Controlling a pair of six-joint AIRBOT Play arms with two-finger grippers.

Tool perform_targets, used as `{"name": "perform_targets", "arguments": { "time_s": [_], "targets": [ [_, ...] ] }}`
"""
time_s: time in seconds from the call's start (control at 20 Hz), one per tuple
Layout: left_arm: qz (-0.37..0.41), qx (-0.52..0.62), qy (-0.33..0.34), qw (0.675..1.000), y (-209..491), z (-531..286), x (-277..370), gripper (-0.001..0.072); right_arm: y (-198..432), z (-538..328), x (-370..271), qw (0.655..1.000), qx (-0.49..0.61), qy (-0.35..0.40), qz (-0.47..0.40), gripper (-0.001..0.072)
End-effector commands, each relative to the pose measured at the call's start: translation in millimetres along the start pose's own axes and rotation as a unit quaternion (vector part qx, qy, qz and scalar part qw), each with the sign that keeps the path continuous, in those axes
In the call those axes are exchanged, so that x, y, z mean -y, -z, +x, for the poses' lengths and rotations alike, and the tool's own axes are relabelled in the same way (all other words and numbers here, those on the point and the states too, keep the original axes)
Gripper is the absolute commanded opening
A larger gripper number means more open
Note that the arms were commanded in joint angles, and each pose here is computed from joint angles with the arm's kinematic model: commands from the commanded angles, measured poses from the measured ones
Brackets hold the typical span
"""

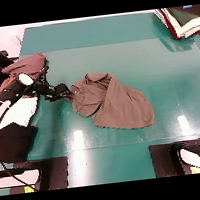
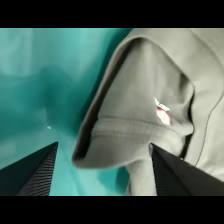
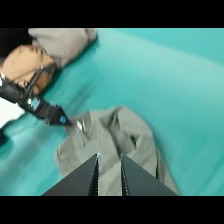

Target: Fold the shirts.

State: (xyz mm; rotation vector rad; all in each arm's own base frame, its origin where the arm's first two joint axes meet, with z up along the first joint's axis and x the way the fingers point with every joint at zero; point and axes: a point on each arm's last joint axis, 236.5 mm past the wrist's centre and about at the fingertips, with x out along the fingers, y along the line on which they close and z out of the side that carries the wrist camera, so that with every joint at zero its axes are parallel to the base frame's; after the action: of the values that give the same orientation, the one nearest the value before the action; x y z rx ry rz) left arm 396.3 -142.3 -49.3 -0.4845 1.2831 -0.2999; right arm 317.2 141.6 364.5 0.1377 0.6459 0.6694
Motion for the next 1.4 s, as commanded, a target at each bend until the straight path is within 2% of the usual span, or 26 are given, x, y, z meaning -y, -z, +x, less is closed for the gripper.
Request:
{"name": "perform_targets", "arguments": {
  "time_s": [0.0, 0.05, 0.1, 0.15, 0.25, 0.35, 0.4, 0.45, 0.5, 0.55, 0.65, 0.8, 1.05, 1.1, 1.15, 1.25, 1.35],
  "targets": [
    [-0.014, 0.013, 0.015, 1.0, -3.5, 11.3, -0.8, 0.0656, 29.9, 20.2, 14.4, 0.998, -0.056, -0.005, 0.036, 0.0158],
    [-0.015, 0.02, 0.015, 1.0, -6.8, 11.0, -1.2, 0.0474, 41.6, 28.9, 24.2, 0.996, -0.074, -0.004, 0.055, 0.0157],
    [-0.014, 0.029, 0.014, 0.999, -10.7, 9.7, -1.0, 0.0217, 53.8, 35.8, 35.3, 0.993, -0.089, 0.0, 0.075, 0.0157],
    [-0.012, 0.032, 0.015, 0.999, -13.5, 7.4, 1.2, 0.0049, 69.1, 40.3, 50.0, 0.989, -0.106, 0.008, 0.101, 0.0156],
    [0.004, 0.036, 0.021, 0.999, -22.5, -1.5, 10.7, 0.0029, 107.4, 41.2, 86.1, 0.978, -0.131, 0.031, 0.16, 0.0156],
    [0.036, 0.044, 0.022, 0.998, -35.1, -14.1, 21.4, 0.0029, 177.2, 30.0, 142.6, 0.95, -0.174, 0.105, 0.237, 0.0162],
    [0.048, 0.051, 0.025, 0.997, -42.5, -20.4, 27.5, 0.0029, 220.9, 21.6, 168.5, 0.927, -0.204, 0.149, 0.277, 0.0272],
    [0.053, 0.06, 0.028, 0.996, -49.7, -25.6, 32.5, 0.0029, 263.8, 19.3, 189.0, 0.904, -0.223, 0.18, 0.318, 0.0491],
    [0.056, 0.069, 0.031, 0.996, -56.1, -29.9, 36.8, 0.0029, 299.7, 23.9, 201.2, 0.884, -0.231, 0.188, 0.361, 0.053],
    [0.058, 0.073, 0.032, 0.995, -58.9, -32.2, 39.2, 0.0029, 333.9, 35.9, 202.7, 0.865, -0.236, 0.175, 0.406, 0.0527],
    [0.059, 0.072, 0.031, 0.995, -58.6, -32.1, 38.6, 0.003, 381.2, 68.4, 186.2, 0.852, -0.251, 0.115, 0.445, 0.0478],
    [0.059, 0.072, 0.031, 0.995, -58.9, -32.2, 38.8, 0.0029, 420.2, 112.0, 165.2, 0.835, -0.278, 0.072, 0.469, 0.0435],
    [0.059, 0.07, 0.032, 0.995, -58.0, -32.0, 38.8, 0.003, 429.7, 162.1, 140.7, 0.851, -0.347, 0.045, 0.391, 0.0425],
    [0.059, 0.069, 0.032, 0.995, -57.4, -32.0, 38.8, 0.003, 424.5, 169.5, 138.0, 0.858, -0.352, 0.041, 0.372, 0.0364],
    [0.059, 0.068, 0.032, 0.995, -56.9, -32.2, 39.1, 0.003, 417.5, 175.8, 136.9, 0.865, -0.353, 0.04, 0.354, 0.0209],
    [0.068, 0.082, 0.031, 0.994, -60.4, -43.0, 43.5, 0.0028, 393.4, 181.1, 138.4, 0.881, -0.339, 0.036, 0.328, 0.0012],
    [0.108, 0.145, 0.016, 0.983, -79.4, -86.1, 57.1, 0.0028, 347.2, 168.0, 146.2, 0.909, -0.304, 0.045, 0.281, 0.0013]
  ]
}}
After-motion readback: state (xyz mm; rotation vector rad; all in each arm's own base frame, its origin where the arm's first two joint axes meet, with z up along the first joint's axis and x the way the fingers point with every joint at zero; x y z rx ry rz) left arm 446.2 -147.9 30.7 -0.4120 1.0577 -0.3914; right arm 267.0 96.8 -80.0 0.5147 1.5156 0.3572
